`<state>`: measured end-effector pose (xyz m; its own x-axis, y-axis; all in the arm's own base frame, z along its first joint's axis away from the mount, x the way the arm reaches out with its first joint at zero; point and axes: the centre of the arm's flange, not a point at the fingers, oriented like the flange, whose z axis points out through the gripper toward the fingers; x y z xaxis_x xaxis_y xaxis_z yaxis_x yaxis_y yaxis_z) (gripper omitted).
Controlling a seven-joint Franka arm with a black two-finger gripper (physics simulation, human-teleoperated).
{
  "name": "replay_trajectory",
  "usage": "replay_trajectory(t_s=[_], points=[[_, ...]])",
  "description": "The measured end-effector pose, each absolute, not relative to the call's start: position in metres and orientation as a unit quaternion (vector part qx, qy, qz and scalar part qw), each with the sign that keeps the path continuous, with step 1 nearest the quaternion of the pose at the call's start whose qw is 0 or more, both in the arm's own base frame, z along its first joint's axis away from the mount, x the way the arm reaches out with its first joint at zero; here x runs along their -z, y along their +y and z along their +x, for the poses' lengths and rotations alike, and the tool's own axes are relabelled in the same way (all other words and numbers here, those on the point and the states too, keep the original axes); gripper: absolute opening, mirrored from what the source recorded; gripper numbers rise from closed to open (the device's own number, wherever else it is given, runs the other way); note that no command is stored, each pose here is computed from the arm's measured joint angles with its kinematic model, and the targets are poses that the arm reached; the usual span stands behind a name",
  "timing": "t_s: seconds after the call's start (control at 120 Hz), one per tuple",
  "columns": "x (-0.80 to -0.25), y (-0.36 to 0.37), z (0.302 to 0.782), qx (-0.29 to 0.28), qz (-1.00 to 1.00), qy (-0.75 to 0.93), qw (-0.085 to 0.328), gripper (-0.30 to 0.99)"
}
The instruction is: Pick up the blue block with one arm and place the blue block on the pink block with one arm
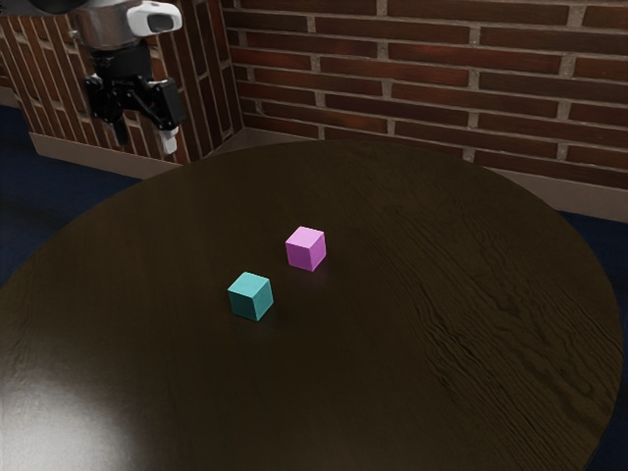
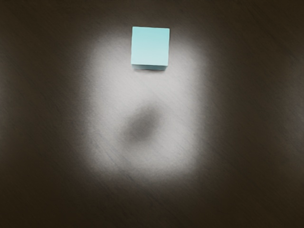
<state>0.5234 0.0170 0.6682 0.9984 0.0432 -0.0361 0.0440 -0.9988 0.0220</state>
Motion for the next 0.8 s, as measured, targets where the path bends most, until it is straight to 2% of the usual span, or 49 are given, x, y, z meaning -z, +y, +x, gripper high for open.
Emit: replay_trajectory(t_s=[0.267,0.342,0.433,0.65,0.8], points=[[-0.670,0.003,0.525,0.013,0.999,0.023,0.020,0.69],[-0.761,0.005,0.508,-0.076,0.997,0.026,0.021,0.69],[-0.790,-0.007,0.496,-0.094,0.995,0.022,0.021,0.69],[-0.748,-0.099,0.517,-0.037,0.998,-0.053,0.006,0.69],[-0.722,-0.100,0.531,-0.036,0.997,-0.057,-0.025,0.69]])
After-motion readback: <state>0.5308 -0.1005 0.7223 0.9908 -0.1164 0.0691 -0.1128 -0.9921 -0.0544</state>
